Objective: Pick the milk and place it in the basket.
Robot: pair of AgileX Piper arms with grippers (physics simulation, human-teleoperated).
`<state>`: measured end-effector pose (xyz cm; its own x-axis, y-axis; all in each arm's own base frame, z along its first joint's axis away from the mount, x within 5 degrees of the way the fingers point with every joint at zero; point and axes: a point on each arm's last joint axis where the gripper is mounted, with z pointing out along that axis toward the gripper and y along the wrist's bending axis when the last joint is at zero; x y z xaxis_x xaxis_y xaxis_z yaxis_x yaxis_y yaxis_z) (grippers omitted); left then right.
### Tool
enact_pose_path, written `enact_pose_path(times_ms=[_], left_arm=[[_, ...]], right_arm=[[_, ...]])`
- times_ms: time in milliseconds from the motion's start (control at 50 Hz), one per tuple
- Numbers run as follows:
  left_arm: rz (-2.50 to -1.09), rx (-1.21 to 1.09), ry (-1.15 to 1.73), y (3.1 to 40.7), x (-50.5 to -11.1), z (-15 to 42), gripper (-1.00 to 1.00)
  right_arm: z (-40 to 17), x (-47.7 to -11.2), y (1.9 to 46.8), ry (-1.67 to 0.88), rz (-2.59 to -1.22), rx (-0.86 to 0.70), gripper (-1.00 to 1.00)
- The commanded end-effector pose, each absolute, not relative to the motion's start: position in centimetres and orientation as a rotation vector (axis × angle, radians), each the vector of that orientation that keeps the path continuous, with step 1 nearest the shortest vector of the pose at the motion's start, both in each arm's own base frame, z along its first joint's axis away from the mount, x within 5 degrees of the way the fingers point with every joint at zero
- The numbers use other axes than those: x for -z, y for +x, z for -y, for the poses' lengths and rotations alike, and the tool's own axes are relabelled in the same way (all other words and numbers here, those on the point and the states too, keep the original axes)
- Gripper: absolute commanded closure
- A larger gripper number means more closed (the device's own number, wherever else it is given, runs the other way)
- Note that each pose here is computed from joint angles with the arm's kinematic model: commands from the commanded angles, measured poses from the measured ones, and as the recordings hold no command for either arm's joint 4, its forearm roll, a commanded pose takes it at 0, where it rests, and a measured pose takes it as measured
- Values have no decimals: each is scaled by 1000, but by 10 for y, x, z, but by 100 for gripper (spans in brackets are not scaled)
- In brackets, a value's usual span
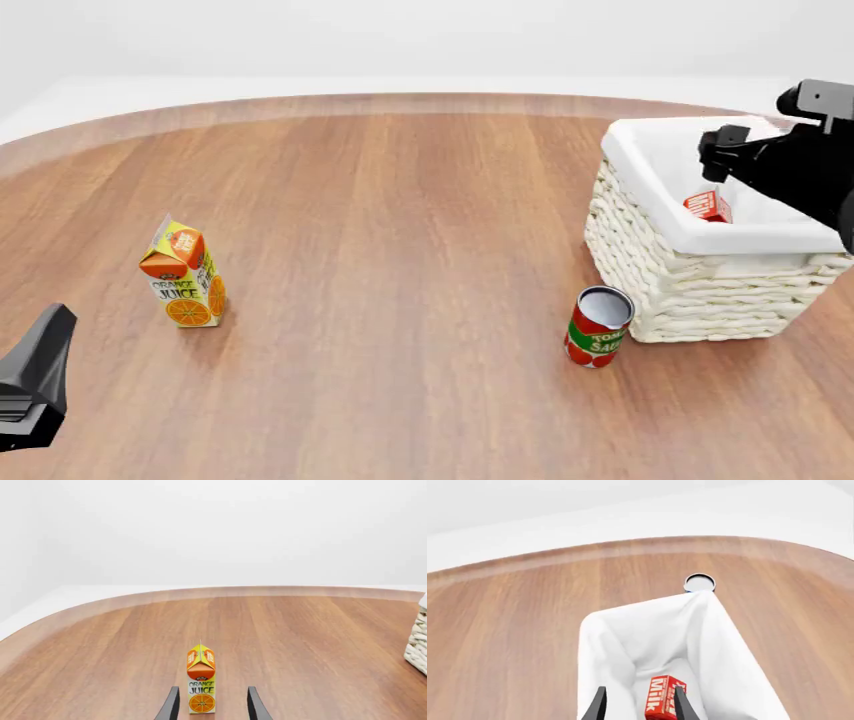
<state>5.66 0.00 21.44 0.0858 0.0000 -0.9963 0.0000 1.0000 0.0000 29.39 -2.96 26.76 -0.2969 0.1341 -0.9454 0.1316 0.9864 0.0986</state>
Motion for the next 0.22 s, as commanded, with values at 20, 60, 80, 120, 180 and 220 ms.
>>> enact_pose_path(times_ms=[20, 60, 80, 120, 180, 220], left_arm=[[-1485, 0, 0, 57, -214, 0, -100], [-1485, 0, 0, 57, -214, 0, -100], [-1485, 0, 0, 57, -214, 0, -100], [-1485, 0, 0, 57, -214, 0, -100], [-1485, 0, 0, 57, -214, 0, -100], [-1485, 0, 0, 57, -214, 0, -100]], right_arm=[[20, -244, 229, 145, -1858, 12, -100], [20, -246, 229, 145, -1852, 14, -100], [20, -247, 229, 142, -1851, 17, -100], [21, -248, 190, 170, -1841, 22, -100], [21, -246, 192, 144, -1867, 43, -100], [21, -246, 190, 140, -1865, 47, -100]])
